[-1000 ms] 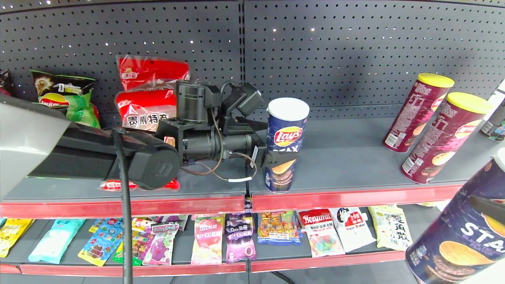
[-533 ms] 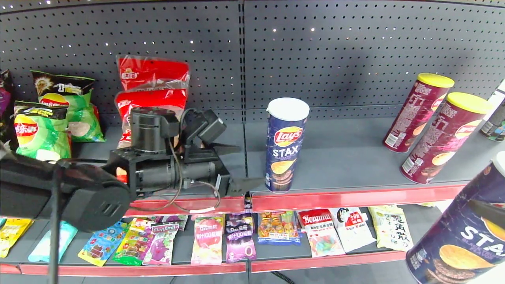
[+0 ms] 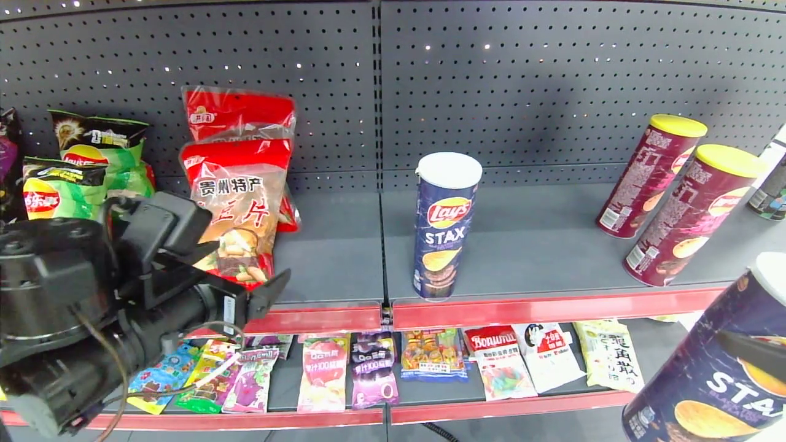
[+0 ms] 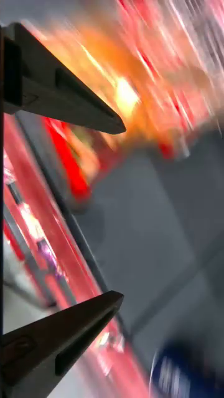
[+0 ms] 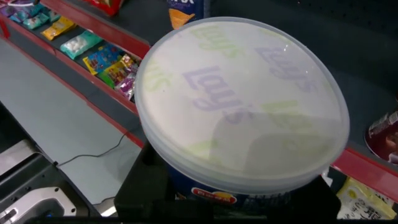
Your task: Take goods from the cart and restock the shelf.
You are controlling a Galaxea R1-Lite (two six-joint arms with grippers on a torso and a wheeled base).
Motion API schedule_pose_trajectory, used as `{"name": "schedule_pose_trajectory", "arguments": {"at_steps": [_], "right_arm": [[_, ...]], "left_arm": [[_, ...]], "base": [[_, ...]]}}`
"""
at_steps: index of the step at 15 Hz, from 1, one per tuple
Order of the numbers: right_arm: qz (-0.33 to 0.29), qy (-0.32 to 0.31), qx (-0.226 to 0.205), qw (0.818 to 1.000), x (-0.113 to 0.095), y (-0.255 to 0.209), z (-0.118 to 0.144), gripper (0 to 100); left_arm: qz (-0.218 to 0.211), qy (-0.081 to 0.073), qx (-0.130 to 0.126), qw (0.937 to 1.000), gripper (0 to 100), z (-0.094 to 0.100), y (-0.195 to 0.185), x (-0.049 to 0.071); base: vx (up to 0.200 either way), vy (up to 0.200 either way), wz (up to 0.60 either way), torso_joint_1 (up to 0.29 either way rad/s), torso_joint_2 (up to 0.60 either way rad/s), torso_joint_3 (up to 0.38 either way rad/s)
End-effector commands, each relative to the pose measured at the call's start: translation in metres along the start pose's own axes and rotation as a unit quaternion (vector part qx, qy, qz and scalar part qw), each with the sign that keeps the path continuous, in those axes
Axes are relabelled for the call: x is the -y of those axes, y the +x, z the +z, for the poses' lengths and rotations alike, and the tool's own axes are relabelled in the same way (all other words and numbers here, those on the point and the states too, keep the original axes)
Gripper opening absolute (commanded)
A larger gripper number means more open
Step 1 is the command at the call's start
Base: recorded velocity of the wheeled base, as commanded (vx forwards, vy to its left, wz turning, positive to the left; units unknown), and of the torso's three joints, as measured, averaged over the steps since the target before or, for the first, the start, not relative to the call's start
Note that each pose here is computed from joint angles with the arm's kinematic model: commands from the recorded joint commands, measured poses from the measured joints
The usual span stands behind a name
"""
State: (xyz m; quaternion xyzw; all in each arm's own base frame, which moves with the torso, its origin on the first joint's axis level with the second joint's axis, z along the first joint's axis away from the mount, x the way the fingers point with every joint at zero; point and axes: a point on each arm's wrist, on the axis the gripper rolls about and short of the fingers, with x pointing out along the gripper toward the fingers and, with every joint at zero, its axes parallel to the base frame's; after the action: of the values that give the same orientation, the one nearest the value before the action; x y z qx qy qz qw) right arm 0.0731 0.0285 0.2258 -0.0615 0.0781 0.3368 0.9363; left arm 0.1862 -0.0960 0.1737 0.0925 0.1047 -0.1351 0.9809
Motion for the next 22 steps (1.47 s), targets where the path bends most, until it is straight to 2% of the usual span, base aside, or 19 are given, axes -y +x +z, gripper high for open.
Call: {"name": "schedule_pose_trajectory", "arguments": {"at_steps": [1, 3, 4, 7, 13, 18, 19, 22], "right_arm": [[0.026, -0.008, 0.005, 1.0, -0.002, 0.004, 0.007, 0], [0.029, -0.009, 0.002, 1.0, -0.002, 0.006, 0.007, 0], [0.029, -0.008, -0.003, 1.0, -0.001, 0.01, 0.007, 0], [0.024, -0.007, -0.006, 1.0, -0.001, 0.01, 0.006, 0], [0.027, -0.004, -0.013, 1.0, 0.001, 0.015, 0.008, 0], [0.031, -0.004, -0.018, 0.999, 0.009, 0.033, 0.023, 0], [0.035, -0.004, -0.019, 0.999, 0.013, 0.042, 0.031, 0], [0.047, -0.004, -0.024, 0.999, 0.026, 0.084, 0.048, 0]], "left_arm": [[0.04, -0.014, 0.041, 0.9982, 100, 0.004, -0.026, -0.008], [0.052, -0.006, 0.039, 0.9978, 100, 0.003, -0.027, -0.009], [0.059, 0.043, 0.037, 0.9966, 100, 0.003, -0.028, -0.011], [0.062, 0.056, 0.048, 0.9954, 100, 0.01, -0.027, -0.011], [0.063, 0.055, 0.051, 0.9952, 100, 0.011, -0.028, -0.012], [0.054, 0.053, 0.052, 0.9958, 100, 0.009, -0.03, -0.012], [0.041, 0.057, 0.055, 0.9961, 100, 0.008, -0.033, -0.012], [-0.037, 0.055, 0.078, 0.9947, 100, 0.007, -0.045, -0.008]], "base": [[0.0, 0.0, 0.0, 0.0, 0.0, 0.0], [0.0, 0.0, 0.0, 0.0, 0.0, 0.0], [0.0, 0.0, 0.0, 0.0, 0.0, 0.0], [0.0, 0.0, 0.0, 0.0, 0.0, 0.0], [0.167, 0.0, 0.0, -0.003, 0.0, 0.001], [0.0, 0.0, 0.0, 0.0, 0.0, 0.0], [0.0, 0.0, 0.0, 0.0, 0.0, 0.0], [0.0, 0.0, 0.0, 0.0, 0.0, 0.0]]}}
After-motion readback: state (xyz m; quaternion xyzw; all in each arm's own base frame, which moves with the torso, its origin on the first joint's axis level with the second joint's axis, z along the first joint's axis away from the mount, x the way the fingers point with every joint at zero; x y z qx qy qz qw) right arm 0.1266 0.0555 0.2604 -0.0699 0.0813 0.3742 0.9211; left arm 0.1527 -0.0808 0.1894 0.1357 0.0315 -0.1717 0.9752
